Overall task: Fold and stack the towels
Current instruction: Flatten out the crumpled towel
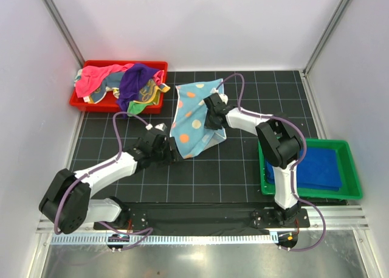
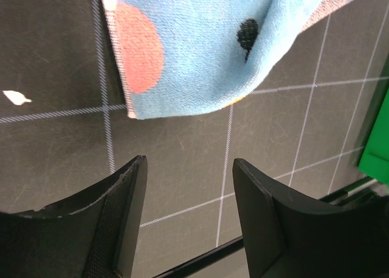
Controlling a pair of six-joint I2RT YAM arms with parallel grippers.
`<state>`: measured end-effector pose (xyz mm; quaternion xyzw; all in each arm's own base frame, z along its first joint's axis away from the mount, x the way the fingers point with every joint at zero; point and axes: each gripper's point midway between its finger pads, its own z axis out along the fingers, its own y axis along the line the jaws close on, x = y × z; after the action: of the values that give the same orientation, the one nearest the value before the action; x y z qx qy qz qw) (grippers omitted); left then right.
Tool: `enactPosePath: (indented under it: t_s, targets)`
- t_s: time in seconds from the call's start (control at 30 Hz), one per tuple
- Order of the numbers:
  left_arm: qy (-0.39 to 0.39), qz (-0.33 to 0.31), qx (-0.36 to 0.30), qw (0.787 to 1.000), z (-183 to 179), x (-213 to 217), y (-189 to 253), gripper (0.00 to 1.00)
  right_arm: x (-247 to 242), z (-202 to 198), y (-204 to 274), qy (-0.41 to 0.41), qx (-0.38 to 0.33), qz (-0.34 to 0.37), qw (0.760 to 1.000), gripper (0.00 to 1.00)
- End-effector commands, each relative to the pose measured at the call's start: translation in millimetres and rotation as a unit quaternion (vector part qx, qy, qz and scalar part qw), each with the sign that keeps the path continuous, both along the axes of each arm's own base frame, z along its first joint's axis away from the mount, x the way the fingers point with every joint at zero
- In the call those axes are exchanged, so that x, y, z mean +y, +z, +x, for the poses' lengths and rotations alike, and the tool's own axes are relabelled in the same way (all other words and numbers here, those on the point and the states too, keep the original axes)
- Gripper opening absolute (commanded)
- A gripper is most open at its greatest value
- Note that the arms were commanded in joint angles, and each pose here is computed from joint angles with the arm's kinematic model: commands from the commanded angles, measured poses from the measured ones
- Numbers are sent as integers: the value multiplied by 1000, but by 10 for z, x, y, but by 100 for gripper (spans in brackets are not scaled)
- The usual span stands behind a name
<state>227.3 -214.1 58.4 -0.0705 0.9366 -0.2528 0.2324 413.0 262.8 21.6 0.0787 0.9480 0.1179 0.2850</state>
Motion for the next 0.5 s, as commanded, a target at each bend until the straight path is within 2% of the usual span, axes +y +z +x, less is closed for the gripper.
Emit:
enactPosePath:
  t_s: [0.0, 0.33, 0.47]
  targets:
    - [21, 4, -29, 999, 150, 3, 151, 61, -53, -97, -179, -6, 22, -2, 1000, 2]
    - [49, 56, -30, 997, 422, 33, -67, 61, -55, -136, -15, -7, 10, 13, 1000, 2]
    - [55, 64, -29, 996, 526, -4, -147, 57, -79, -164, 55, -8, 6, 15, 1000, 2]
